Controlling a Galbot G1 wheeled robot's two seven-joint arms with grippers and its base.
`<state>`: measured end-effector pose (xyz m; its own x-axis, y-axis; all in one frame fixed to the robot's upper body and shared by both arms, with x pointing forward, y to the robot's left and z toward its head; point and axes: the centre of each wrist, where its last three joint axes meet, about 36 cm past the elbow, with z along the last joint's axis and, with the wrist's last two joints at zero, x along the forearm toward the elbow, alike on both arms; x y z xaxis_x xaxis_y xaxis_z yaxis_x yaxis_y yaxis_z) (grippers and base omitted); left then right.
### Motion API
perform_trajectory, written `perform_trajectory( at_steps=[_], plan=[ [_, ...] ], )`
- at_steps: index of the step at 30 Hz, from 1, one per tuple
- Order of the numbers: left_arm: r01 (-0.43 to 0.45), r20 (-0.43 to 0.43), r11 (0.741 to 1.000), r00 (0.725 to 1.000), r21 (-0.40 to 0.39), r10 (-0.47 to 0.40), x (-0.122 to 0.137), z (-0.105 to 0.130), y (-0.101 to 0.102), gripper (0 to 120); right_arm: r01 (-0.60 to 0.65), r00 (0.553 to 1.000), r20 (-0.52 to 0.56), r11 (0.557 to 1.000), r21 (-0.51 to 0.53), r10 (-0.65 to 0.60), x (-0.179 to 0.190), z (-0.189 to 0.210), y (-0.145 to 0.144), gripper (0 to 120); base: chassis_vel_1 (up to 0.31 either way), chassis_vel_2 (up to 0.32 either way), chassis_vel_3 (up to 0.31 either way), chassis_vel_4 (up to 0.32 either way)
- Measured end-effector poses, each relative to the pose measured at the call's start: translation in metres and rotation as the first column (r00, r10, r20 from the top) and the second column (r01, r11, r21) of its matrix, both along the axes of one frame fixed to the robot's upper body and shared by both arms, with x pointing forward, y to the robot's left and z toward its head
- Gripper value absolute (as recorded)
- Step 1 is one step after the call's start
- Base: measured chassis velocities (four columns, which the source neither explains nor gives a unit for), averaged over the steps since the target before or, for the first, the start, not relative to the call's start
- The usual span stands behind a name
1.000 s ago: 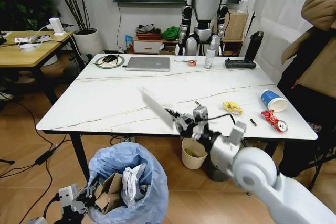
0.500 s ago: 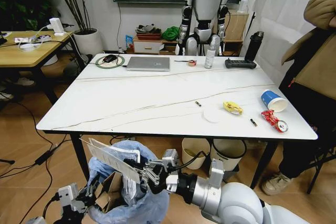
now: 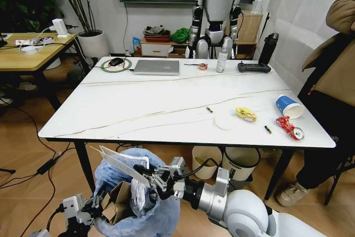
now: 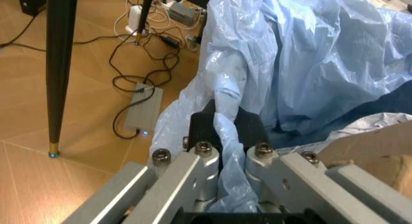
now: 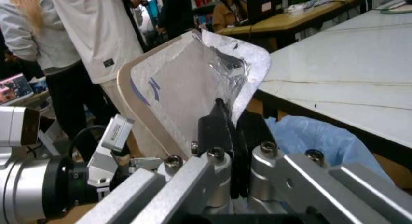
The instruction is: Pick up the trash bin and place the trash from the table into it.
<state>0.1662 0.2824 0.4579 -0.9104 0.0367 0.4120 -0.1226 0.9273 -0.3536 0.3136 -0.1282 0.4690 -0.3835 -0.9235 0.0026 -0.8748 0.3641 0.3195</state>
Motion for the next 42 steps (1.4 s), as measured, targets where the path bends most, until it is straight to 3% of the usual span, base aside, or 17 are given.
perform_trajectory(
  at_steps=[39,42],
  plan=[
    [-0.004,0.006,1.0,1.0,-0.009,0.004,0.004,0.006,0.002,0,0.044,0.992,0.123,0.99,-0.137,-0.028,-0.003,-0.041,-0.001,0,0.0,0.0,0.0,0.0],
    [-0.004,0.008,1.0,1.0,-0.009,0.004,0.004,0.006,0.002,0,0.052,0.991,0.133,0.989,-0.141,-0.033,-0.007,-0.041,-0.003,13,0.0,0.0,0.0,0.0]
  ],
)
